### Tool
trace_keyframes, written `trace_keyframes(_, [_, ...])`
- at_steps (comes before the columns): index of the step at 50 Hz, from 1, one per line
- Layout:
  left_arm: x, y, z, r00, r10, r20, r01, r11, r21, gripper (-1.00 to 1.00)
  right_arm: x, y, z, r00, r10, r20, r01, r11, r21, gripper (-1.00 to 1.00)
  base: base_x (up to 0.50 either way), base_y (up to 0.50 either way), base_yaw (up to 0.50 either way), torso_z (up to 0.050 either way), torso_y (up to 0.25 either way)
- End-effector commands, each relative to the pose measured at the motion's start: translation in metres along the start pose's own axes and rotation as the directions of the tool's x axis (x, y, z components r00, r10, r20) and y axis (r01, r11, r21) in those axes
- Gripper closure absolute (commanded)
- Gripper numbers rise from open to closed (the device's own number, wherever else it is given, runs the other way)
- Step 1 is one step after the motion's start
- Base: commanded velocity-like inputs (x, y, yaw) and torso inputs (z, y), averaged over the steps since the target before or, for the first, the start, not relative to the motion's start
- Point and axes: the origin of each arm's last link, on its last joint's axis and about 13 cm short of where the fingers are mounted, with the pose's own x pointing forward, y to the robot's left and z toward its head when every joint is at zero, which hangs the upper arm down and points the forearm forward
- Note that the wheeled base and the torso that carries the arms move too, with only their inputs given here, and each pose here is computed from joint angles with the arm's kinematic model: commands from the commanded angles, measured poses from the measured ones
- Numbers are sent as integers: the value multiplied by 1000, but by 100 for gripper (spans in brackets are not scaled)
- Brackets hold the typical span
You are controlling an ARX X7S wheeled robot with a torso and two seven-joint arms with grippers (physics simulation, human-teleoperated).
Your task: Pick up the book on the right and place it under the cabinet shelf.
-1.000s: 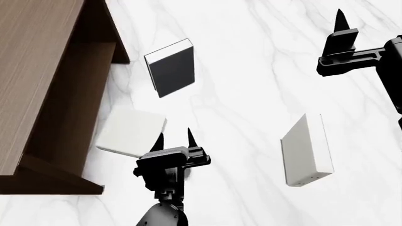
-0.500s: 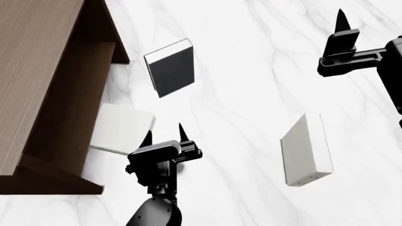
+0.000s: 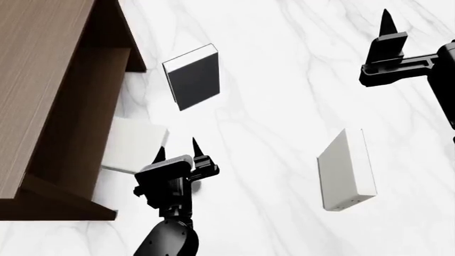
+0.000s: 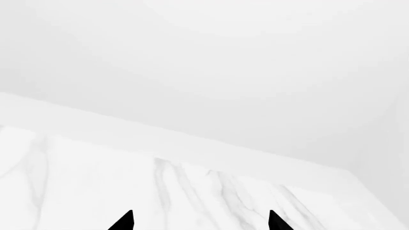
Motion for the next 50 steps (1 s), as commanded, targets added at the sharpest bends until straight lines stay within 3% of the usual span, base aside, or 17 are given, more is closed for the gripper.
trace_keyframes(1, [10, 21, 1, 990, 137, -33, -138, 990, -34, -100, 0, 0, 0, 1000, 0, 1, 0, 1000, 0, -100, 0, 0, 0, 0, 0])
trace_keyframes(50, [28, 45, 5, 973, 232, -9, -232, 972, -21, -100, -2, 3, 1, 1000, 10, -2, -10, 1000, -5, -100, 0, 0, 0, -1, -2])
